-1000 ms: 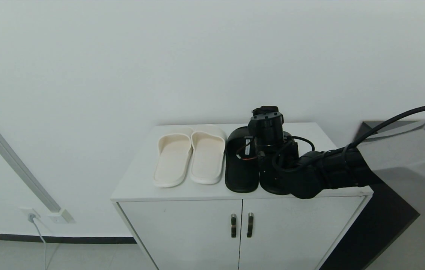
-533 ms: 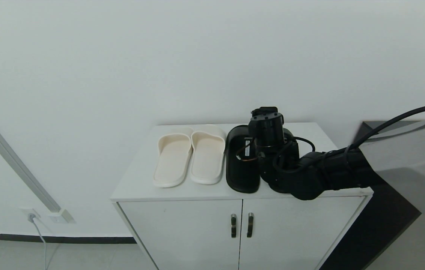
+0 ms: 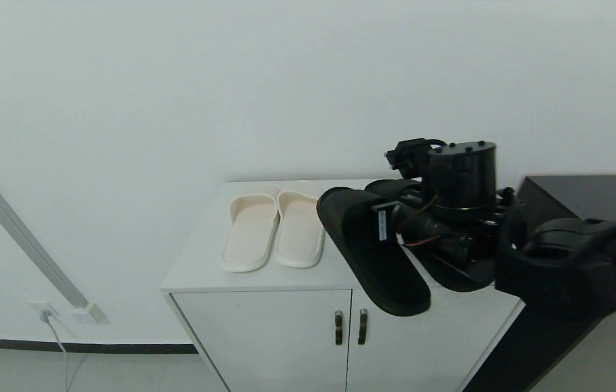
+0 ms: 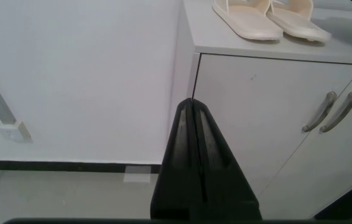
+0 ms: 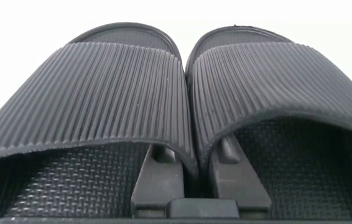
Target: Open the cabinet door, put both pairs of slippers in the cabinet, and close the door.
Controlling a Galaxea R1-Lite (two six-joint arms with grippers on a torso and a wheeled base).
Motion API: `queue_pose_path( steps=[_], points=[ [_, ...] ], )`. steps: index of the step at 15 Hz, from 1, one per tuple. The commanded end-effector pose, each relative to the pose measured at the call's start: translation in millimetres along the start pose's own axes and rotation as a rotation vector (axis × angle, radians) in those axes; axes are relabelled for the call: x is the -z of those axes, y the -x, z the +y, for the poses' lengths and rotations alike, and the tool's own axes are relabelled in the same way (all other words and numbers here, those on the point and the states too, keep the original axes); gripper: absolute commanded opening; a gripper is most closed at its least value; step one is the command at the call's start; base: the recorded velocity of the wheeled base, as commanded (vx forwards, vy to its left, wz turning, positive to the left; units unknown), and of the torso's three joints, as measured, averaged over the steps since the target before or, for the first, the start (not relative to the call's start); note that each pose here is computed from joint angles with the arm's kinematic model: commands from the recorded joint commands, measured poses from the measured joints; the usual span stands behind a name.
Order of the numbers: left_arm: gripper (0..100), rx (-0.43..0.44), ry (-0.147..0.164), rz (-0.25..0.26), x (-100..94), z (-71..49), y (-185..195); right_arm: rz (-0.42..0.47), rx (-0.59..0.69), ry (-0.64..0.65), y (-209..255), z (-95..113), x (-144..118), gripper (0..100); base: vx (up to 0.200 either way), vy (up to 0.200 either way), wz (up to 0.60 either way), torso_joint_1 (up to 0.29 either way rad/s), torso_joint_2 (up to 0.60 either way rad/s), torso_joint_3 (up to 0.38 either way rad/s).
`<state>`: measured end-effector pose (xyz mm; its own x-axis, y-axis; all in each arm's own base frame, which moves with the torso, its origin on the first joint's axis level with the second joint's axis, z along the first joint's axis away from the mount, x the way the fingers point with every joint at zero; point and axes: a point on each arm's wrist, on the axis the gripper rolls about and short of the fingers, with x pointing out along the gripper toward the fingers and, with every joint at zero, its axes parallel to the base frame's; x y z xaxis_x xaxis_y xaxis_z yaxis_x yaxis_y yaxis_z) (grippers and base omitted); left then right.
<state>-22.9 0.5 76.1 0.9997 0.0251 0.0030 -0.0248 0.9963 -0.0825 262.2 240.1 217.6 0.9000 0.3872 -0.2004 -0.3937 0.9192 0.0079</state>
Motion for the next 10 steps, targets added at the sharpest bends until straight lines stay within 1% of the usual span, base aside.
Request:
queue_pose_path(
  steps=[1, 2, 3, 5, 7, 10],
  points=[
    [0, -0.004, 0.0, 0.0, 0.0, 0.1, 0, -0.019, -0.232, 0.009, 69, -17, -7, 0, 0.0, 0.0, 0.0, 0.0, 0.0, 0.0],
    [0, -0.004, 0.0, 0.0, 0.0, 0.1, 0, -0.007, -0.276, 0.012, 74, -18, -4, 0, 0.0, 0.0, 0.0, 0.0, 0.0, 0.0],
    [0, -0.002, 0.0, 0.0, 0.0, 0.0, 0, 0.033, -0.336, 0.034, 79, -20, 9, 0, 0.0, 0.0, 0.0, 0.0, 0.0, 0.0],
    [0, -0.001, 0.0, 0.0, 0.0, 0.0, 0, 0.047, -0.371, 0.038, 80, -19, 12, 0, 0.0, 0.0, 0.0, 0.0, 0.0, 0.0],
    [0, -0.001, 0.002, 0.0, 0.0, 0.0, 0, 0.063, -0.38, 0.04, 81, -21, 18, 0, 0.0, 0.0, 0.0, 0.0, 0.0, 0.0],
    [0, 0.001, 0.002, 0.0, 0.0, 0.0, 0, 0.063, -0.387, 0.042, 82, -21, 18, 0, 0.0, 0.0, 0.0, 0.0, 0.0, 0.0]
  ],
)
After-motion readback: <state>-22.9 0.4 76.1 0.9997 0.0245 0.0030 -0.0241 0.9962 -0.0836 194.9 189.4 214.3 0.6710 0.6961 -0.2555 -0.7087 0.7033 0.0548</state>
